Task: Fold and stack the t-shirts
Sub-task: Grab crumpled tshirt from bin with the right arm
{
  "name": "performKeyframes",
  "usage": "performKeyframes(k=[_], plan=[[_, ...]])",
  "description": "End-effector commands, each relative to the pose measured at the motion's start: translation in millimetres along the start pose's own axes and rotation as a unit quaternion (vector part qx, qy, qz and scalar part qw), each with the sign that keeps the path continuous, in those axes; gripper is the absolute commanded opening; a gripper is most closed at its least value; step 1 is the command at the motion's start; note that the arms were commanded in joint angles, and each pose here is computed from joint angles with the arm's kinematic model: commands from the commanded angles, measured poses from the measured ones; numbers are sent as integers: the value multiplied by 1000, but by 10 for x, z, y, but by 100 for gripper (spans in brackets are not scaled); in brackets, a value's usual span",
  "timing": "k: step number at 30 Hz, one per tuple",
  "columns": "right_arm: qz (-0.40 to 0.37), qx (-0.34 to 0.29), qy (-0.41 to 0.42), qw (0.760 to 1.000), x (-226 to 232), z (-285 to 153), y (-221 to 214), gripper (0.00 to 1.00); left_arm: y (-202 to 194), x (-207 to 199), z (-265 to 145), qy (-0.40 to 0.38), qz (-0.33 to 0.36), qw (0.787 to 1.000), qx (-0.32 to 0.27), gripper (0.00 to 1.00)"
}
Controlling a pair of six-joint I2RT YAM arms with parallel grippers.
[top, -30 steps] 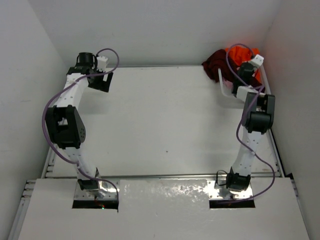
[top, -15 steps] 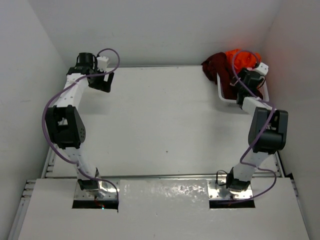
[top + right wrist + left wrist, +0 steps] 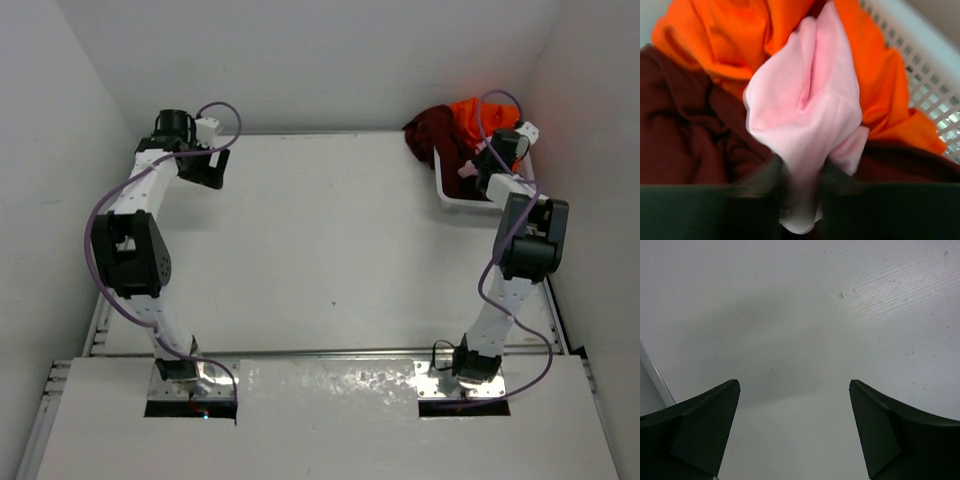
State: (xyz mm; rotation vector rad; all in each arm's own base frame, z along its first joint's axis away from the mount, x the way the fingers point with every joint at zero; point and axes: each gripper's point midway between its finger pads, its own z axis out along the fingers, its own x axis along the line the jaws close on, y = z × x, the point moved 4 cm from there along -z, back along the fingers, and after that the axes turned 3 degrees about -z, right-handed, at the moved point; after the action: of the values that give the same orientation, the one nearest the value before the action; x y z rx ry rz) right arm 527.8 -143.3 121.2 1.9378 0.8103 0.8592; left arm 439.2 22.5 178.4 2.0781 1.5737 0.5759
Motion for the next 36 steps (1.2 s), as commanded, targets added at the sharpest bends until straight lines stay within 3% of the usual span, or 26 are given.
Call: performKeyframes(k=[1,4,9,14,20,29,32,36], plan=[[4,-23,-10,1000,42,-78,110,18,109,-21,-164,5,12,999,-31,89],[-2,-33,-3,999,48,-218,109,1,103,-37,-157,0,12,999,-31,89],[-61,-72,18,995,319,-555,135,0,139,-38,-157,-3,13,999,-37,89],[-85,-144,4,986,573,-919,451,0,151,-86,-225,-13,10,999,-49,89],[-89,-215,-5,972,689,-1323,1106,0,168,-145,-327,-21,9,997,-69,89],[-142,-340,9,930,1046,-1930,2467,0,344,-211,-537,-35,8,992,-120,89],[-161,-369,42,914,1216,-2077,2750,0,396,-228,-624,-36,7,990,-138,89],[-139,-434,123,881,1525,-2638,3413,0,473,-238,-732,-33,-1,987,-160,89]])
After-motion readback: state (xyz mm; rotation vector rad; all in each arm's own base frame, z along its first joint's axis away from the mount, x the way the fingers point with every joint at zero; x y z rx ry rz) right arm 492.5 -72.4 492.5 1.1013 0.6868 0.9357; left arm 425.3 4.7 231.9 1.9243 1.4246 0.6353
